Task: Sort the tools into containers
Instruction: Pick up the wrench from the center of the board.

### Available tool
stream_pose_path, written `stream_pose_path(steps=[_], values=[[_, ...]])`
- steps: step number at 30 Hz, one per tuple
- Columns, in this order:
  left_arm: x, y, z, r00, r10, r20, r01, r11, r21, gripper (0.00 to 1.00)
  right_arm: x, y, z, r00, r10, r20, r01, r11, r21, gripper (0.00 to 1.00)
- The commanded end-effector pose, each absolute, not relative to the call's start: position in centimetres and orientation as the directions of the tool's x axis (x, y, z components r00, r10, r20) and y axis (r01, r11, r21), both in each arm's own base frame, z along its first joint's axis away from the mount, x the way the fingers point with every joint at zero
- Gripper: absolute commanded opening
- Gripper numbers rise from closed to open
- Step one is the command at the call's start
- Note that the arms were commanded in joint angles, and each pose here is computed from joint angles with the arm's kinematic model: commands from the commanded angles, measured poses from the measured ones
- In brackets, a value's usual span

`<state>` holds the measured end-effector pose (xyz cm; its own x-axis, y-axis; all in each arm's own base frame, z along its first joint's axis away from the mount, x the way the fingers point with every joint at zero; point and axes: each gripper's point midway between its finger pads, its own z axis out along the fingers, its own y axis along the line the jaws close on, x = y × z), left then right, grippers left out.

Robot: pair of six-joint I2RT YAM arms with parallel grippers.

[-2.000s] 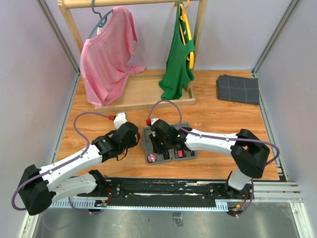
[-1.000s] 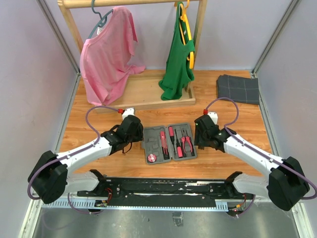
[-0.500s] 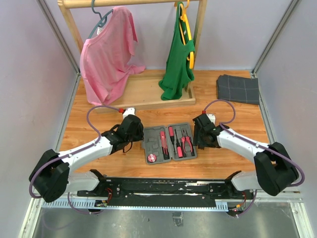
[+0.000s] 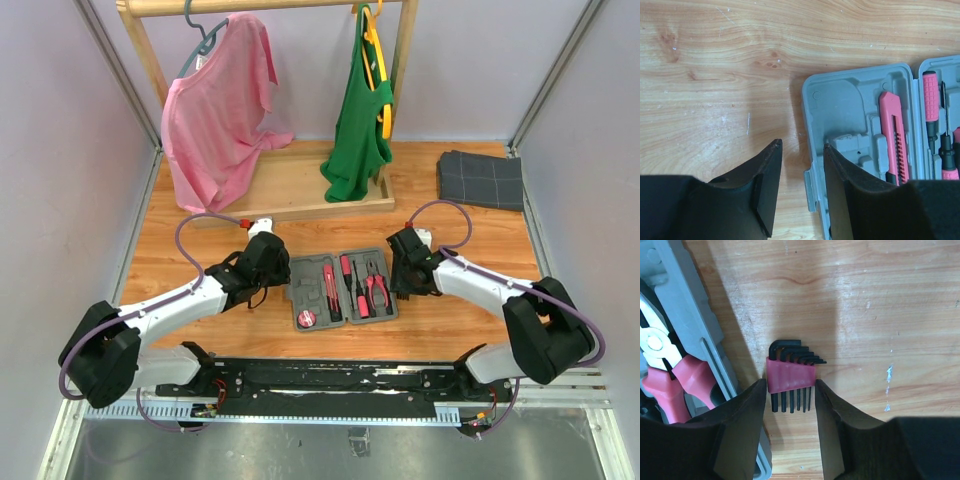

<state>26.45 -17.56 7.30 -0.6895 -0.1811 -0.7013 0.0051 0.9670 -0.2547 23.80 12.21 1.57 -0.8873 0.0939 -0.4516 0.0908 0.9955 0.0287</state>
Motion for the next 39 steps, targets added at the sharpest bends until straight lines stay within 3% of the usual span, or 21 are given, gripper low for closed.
stream_pose_path(steps=[1, 10, 24, 28, 34, 39], values=[[26.9, -17.6, 7.4, -0.679, -0.188, -0.710, 0.011, 0.964, -0.266, 0.43, 22.5, 10.0, 0.0, -0.911, 0.087, -0.403, 0.124, 0.990, -0.067, 0.42], [27.0, -18.5, 8.5, -0.666, -0.200, -0.719, 0.046, 0.951, -0.307, 0.45, 22.5, 8.6, 1.0, -0.886, 0.085, -0.456, 0.139, 0.986, -0.087, 0.27], [27.3, -21.9, 15.4, -0.591, -0.290, -0.753, 0.205, 0.848, -0.488, 0.64, 24.1, 11.6, 7.6, -0.750, 0.070, -0.657, -0.029, 0.990, 0.139, 0.27], [27.3, -21.8, 15.5, -0.589, -0.295, -0.753, 0.198, 0.850, -0.488, 0.65, 24.1, 8.7, 7.6, -0.733, 0.082, -0.675, 0.076, 0.996, 0.039, 0.31], [27.0, -21.7, 14.5, -0.607, -0.285, -0.742, 0.190, 0.854, -0.484, 0.65, 24.3, 5.5, 7.2, -0.744, 0.170, -0.646, 0.219, 0.976, 0.005, 0.54], [26.9, -21.9, 14.0, -0.622, -0.280, -0.732, 0.190, 0.853, -0.487, 0.65, 25.1, 4.7, 6.5, -0.782, 0.185, -0.595, 0.221, 0.975, 0.012, 0.64]])
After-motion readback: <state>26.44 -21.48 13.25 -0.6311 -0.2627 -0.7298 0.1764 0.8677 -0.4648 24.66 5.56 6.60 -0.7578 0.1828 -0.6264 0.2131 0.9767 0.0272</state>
